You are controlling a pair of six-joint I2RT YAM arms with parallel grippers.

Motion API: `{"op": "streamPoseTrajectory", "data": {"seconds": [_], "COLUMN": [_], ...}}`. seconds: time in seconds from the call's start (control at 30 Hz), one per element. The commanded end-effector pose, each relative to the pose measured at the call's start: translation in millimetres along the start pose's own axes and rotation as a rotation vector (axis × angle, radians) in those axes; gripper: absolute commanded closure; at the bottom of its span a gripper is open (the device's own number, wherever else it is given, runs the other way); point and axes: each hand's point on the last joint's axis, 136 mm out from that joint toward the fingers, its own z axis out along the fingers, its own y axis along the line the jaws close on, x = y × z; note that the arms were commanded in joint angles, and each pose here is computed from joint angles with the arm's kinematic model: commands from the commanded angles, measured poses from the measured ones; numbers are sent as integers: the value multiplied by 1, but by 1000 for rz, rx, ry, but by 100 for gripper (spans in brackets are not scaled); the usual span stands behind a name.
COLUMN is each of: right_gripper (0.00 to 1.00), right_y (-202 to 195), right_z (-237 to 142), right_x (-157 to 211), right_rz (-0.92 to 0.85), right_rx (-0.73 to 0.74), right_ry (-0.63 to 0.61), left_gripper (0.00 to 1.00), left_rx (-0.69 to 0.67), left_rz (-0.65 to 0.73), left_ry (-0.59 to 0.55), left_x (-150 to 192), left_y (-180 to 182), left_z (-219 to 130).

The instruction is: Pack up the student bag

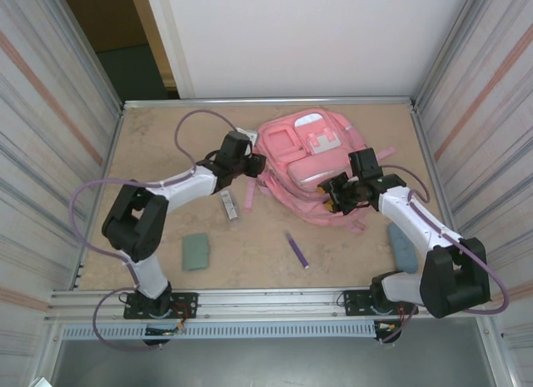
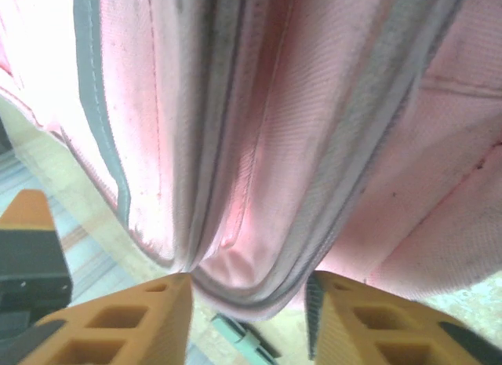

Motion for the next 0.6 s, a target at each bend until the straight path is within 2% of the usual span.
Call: {"op": "streamPoseTrajectory", "data": {"seconds": [0.0,0.1,0.13,0.2,0.3,0.4,0.47,0.57], "right_gripper": [51,45,43,38,36,34,33,33], "right_y": [-9,-19,-23,-26,-21,-14,-10,-15], "right_z": [-11,-26,-32,-43,-59,-65,-63,-55], "right_x": [-4,-15,-21,-28,-29,-16,-5,9], "right_rz": [-86,-140,-150,-202,-356,-515,-612,-761], "right_rx": [37,66,76,73,71,63,75,198], "right_ry": [-29,-76,-100,-124,-144,-111,-82,-67], "left_gripper": [46,40,39,39,34,37,37,38], "left_rx": [253,404,433,434,364,267,208,129], "left_rz": [350,734,818,873,741,506,372,224], "left_ry": [-108,-171,-181,-187,-124,-13,48,146], "left_x": [-15,9,16,18,3,-8,-4,16], "left_y": [-66,-120,-132,-144,-136,-115,-101,-76], "left_z": [-38,-50,-51,-49,-43,-45,-54,-75]}}
